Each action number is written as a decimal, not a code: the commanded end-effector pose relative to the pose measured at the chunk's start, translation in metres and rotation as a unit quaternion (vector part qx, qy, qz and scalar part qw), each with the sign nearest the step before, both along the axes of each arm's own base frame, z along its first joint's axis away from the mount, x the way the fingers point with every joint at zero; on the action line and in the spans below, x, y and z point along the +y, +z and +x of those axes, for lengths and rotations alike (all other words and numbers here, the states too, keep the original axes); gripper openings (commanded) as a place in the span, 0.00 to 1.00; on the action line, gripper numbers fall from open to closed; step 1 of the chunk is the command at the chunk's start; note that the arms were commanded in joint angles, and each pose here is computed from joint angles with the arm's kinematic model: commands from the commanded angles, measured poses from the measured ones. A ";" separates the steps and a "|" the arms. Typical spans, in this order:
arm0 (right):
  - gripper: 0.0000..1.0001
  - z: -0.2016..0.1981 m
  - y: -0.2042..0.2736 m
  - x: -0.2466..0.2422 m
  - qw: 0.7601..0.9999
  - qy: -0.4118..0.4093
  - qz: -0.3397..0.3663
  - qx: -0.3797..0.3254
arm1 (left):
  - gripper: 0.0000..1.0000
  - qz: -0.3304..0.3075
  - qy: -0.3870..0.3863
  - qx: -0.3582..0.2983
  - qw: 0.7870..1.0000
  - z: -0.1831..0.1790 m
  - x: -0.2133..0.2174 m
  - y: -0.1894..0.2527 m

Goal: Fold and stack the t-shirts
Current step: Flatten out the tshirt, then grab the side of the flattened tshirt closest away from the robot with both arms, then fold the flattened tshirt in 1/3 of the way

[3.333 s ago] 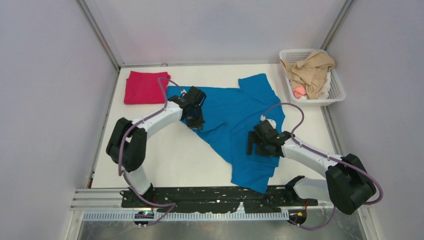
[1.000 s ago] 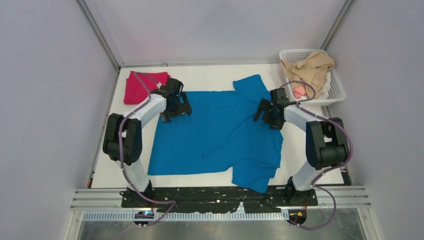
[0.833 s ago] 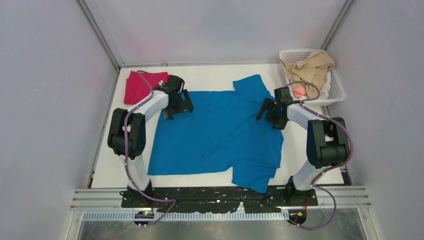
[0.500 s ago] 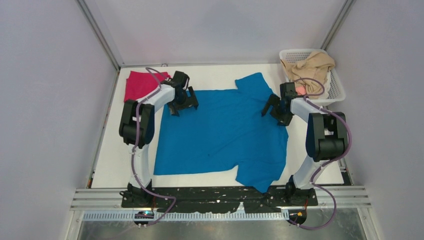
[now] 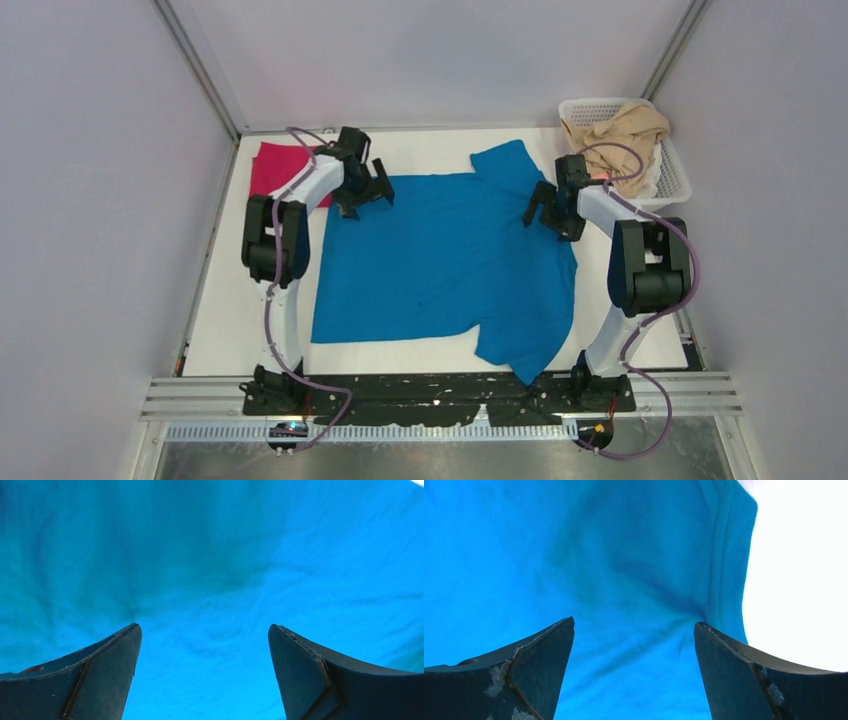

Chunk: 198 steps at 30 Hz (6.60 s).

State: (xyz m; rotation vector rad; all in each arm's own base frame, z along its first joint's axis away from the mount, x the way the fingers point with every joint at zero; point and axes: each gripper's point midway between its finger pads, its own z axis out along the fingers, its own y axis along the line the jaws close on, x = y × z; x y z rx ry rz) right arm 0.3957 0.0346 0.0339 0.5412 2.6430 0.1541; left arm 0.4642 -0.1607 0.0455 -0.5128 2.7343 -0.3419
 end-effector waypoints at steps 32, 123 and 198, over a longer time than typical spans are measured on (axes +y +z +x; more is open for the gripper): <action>0.95 -0.299 0.032 0.093 0.941 0.320 -0.085 0.066 | 0.69 0.067 0.212 -0.006 0.975 -0.319 0.126 -0.022; 0.10 -0.025 0.111 0.056 0.951 0.196 -0.232 -0.057 | 0.00 0.094 0.234 -0.082 0.964 -0.156 0.134 0.035; 0.95 -0.012 0.037 0.004 0.895 0.241 -0.374 0.026 | 1.00 0.053 0.083 0.014 0.995 -0.166 0.076 -0.006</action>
